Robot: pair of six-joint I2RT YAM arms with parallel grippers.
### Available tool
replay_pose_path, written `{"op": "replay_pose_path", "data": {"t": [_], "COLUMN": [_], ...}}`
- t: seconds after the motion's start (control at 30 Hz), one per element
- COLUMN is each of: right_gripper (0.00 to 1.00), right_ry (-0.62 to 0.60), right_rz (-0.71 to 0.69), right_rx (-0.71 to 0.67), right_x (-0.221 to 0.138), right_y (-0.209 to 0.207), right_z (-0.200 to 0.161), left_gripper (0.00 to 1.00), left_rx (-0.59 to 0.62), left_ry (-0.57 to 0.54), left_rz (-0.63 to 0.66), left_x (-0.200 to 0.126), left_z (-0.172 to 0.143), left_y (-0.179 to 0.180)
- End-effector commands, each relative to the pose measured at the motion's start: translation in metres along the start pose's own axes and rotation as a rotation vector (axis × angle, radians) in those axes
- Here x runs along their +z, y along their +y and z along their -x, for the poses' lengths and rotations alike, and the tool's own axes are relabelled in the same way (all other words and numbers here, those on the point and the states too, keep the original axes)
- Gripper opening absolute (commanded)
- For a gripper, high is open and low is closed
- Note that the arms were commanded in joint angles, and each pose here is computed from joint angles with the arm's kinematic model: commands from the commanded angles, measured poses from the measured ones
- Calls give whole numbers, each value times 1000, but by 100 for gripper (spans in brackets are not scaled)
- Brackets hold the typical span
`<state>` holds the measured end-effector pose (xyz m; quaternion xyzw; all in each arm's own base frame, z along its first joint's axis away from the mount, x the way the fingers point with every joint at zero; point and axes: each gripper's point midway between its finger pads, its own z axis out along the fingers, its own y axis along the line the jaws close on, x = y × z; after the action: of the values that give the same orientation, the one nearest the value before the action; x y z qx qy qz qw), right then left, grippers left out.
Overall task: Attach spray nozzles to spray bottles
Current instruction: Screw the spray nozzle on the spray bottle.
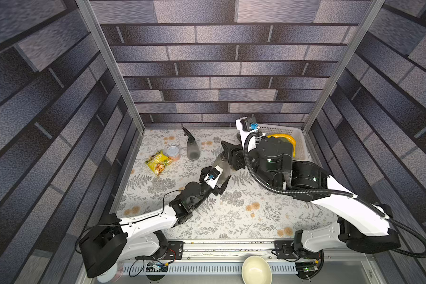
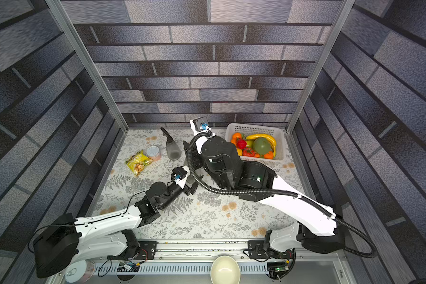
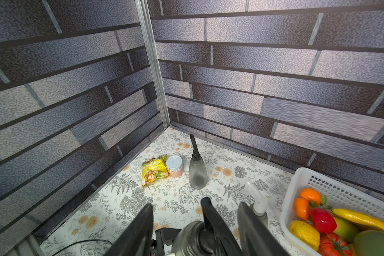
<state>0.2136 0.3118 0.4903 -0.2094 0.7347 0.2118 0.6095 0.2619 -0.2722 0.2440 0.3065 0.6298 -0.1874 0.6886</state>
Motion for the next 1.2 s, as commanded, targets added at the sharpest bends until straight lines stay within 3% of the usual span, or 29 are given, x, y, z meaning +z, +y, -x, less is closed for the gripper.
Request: {"op": "replay_pose_path", "data": {"t": [0.0,0.13,0.23,0.37,0.47,0.7,0.9,1.17], "right_gripper": [59,62,71,79,80,76,60,59], "right_ry": [-30,-20,17,19,32,50,109,113], "right_rz": [17,65,198,428,483,462,485,449], "right_rx": [-25,-6,70,118,138,165,168,157], "right_x": [-24,-35,-37,-36,-20,18,41,43], "right_y": [-18,-30,-33,-4,8,14,27,21], "right_z": [15,6,-16,-35,-44,-50,-60,-60], "left_gripper": [80,80,80,80,80,80,80,80], "left_rx": [-60,-109,-129,-142,-149,-151,-140,-132], "left_ry": [-62,-90,-115,-130,-144,-161,-160,-136], "left_rz": [-15,-18,-25,-54,-64,-87,-95,-117], "left_x": [-7,-11,-14,-15,-15,-16,-15,-13], "left_z": [13,16,20,27,33,43,46,38], "left_y": [3,8,10,7,6,2,1,-5]}}
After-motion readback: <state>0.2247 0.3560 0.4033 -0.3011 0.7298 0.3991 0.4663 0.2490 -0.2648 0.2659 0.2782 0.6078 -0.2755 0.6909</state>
